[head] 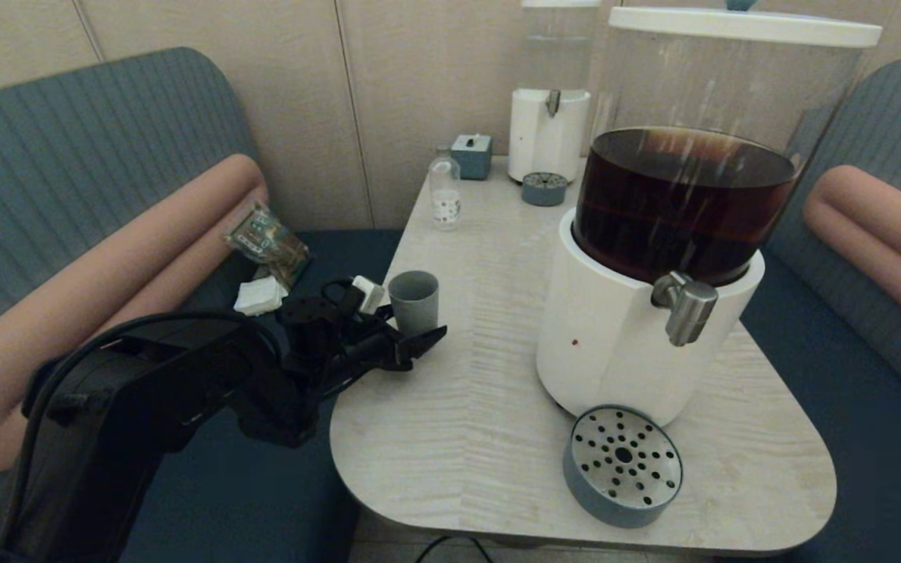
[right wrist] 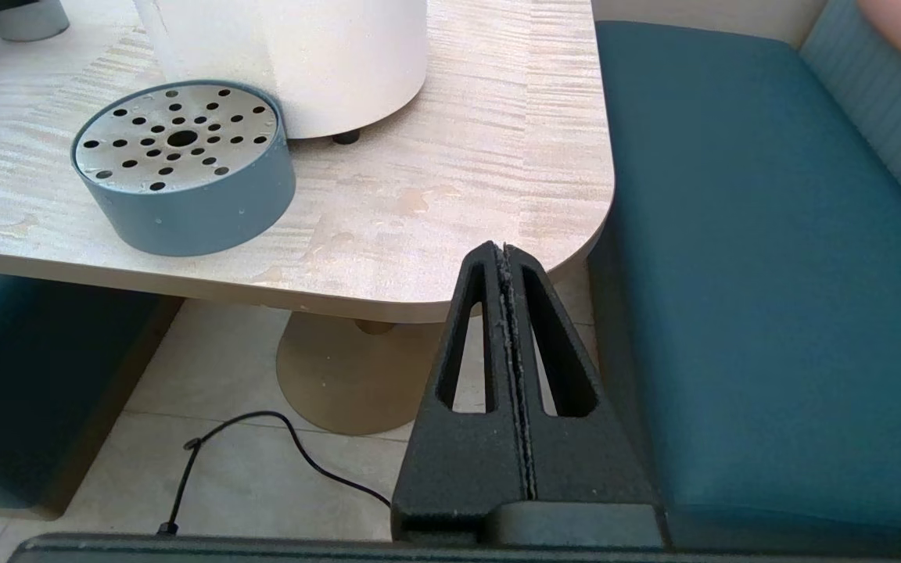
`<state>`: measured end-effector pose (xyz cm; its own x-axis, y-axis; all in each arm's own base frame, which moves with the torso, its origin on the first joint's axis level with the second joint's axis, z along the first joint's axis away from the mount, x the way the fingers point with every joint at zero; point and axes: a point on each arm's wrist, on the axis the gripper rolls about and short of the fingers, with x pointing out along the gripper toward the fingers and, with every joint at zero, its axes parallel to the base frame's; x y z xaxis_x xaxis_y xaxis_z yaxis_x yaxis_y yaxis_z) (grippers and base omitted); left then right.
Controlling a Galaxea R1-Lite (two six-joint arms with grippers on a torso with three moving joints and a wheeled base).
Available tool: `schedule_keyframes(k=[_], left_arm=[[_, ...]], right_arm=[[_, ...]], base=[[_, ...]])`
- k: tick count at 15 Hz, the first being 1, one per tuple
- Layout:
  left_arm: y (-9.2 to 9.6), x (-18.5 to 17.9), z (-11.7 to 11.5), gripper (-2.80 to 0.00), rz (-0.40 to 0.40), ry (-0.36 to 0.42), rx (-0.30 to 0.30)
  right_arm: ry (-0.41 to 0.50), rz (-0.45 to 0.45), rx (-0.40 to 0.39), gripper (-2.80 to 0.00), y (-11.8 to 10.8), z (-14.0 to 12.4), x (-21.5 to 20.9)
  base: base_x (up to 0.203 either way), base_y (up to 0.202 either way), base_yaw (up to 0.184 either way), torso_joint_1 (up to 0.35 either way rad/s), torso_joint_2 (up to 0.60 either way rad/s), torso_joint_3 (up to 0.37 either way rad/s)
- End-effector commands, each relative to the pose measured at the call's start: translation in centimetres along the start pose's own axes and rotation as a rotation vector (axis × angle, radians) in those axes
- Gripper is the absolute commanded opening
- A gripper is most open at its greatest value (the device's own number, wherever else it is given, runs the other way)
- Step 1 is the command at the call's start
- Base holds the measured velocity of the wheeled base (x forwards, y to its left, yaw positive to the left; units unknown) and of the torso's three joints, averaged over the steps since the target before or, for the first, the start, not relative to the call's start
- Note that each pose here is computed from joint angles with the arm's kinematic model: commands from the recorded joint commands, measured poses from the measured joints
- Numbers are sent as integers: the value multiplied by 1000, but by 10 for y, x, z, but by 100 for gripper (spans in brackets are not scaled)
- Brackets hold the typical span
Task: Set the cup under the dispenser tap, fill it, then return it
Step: Place the cup next to the water dispenser
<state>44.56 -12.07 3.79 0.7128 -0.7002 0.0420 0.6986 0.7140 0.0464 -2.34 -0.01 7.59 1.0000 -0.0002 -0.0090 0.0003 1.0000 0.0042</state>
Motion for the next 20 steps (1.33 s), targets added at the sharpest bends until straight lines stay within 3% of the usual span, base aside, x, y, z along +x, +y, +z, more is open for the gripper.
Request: schedule_keyframes(k=[1, 8, 14, 17, 20], left_arm=[[-3, -5, 2, 0, -3, -3, 2], [-19, -32, 9, 0, -9, 4, 1], [-34, -67, 40, 0, -3, 6, 7], [-51, -95, 51, 0, -12, 42, -12], [-66, -121, 78, 0, -14, 21, 9]], right_arm=[[-1, -1, 0, -280, 0, 0, 0], [0, 0, 0, -280, 0, 0, 0], [-1, 0, 0, -280, 0, 0, 0], [0, 0, 0, -280, 0, 0, 0], [-1, 0, 0, -280, 0, 0, 0]], base=[[0, 0, 0, 0, 0, 0], [0, 0, 0, 0, 0, 0], [0, 0, 0, 0, 0, 0], [0, 0, 0, 0, 0, 0], [0, 0, 0, 0, 0, 0]])
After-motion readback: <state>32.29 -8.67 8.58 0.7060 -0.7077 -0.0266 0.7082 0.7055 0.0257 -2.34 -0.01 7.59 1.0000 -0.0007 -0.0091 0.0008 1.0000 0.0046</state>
